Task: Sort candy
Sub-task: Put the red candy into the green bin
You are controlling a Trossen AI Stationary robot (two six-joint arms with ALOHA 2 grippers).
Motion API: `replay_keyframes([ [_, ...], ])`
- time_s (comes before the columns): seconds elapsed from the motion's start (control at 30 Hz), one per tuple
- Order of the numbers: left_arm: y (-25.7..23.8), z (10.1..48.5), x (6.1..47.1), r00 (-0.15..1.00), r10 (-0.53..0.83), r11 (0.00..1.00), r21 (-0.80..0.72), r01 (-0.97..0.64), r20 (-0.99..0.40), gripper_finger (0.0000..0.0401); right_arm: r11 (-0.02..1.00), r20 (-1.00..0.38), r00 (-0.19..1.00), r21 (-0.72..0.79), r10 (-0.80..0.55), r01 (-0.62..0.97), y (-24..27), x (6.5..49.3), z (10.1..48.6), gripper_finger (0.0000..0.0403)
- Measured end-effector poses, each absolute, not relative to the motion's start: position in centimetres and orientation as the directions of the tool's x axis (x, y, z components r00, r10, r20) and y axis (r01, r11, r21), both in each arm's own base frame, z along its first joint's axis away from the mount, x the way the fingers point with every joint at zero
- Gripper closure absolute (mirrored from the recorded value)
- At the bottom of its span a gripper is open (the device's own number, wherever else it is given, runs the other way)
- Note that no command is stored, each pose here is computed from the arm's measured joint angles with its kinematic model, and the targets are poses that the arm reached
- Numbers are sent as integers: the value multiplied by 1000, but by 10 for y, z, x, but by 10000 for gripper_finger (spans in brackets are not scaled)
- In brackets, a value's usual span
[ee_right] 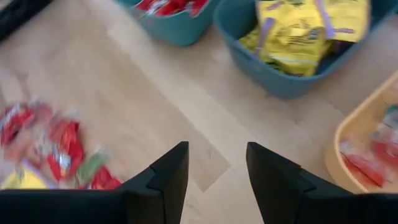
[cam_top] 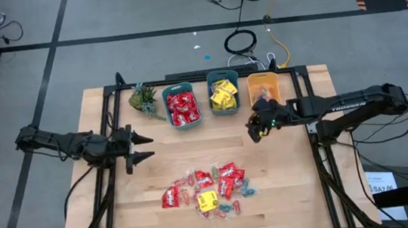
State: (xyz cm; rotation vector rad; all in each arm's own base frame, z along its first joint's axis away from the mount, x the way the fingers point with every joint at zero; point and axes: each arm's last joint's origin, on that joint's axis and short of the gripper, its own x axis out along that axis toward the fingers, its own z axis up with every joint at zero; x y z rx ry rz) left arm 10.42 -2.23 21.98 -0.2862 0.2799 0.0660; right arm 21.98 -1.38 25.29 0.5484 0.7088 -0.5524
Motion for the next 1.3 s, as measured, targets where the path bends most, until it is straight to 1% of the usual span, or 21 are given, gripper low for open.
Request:
replay_keyframes([
  [0.07, -23, 228, 107, 944, 49, 961, -242, -134, -327, 132, 771, -725, 637, 240, -262, 590, -8, 220, 253, 260],
  [0.17, -26, 242, 115, 922, 69, 965, -210, -159, -380, 131, 836, -732, 640, 184, -234, 516, -2, 219, 252, 286],
  [0.3, -30, 265, 128, 889, 82, 974, -153, -168, -450, 131, 915, -723, 679, 177, -130, 364, 4, 217, 250, 331],
  [0.43, -35, 286, 143, 864, 91, 971, -149, -188, -495, 131, 943, -653, 754, 208, -63, 259, 3, 201, 232, 369],
  [0.53, -39, 295, 154, 851, 94, 968, -151, -199, -517, 131, 945, -552, 834, 269, -9, 188, -1, 186, 216, 388],
  [0.6, -41, 295, 162, 835, 96, 962, -164, -217, -542, 131, 943, -512, 859, 299, 26, 149, -2, 174, 204, 397],
  [0.73, -47, 291, 178, 795, 95, 952, -179, -249, -599, 131, 940, -468, 883, 311, 24, 139, -4, 149, 182, 401],
  [0.8, -51, 284, 188, 763, 65, 946, -203, -252, -643, 131, 937, -440, 898, 321, 18, 139, -4, 139, 176, 399],
  [0.87, -56, 275, 197, 694, 28, 944, -209, -255, -719, 131, 930, -415, 910, 340, 13, 143, -4, 131, 170, 399],
  [0.97, -68, 258, 209, 552, -9, 948, -184, -261, -833, 131, 912, -383, 924, 383, 11, 147, -4, 122, 162, 400],
  [1.03, -77, 248, 216, 462, -12, 946, -160, -282, -887, 132, 899, -363, 932, 412, 12, 149, -4, 118, 160, 401],
  [1.1, -86, 240, 224, 394, -7, 948, -132, -290, -919, 135, 887, -351, 936, 435, 12, 152, -4, 117, 159, 401],
  [1.3, -117, 219, 243, 339, -14, 938, -130, -320, -941, 146, 864, -341, 940, 477, 13, 161, -4, 116, 160, 401],
])
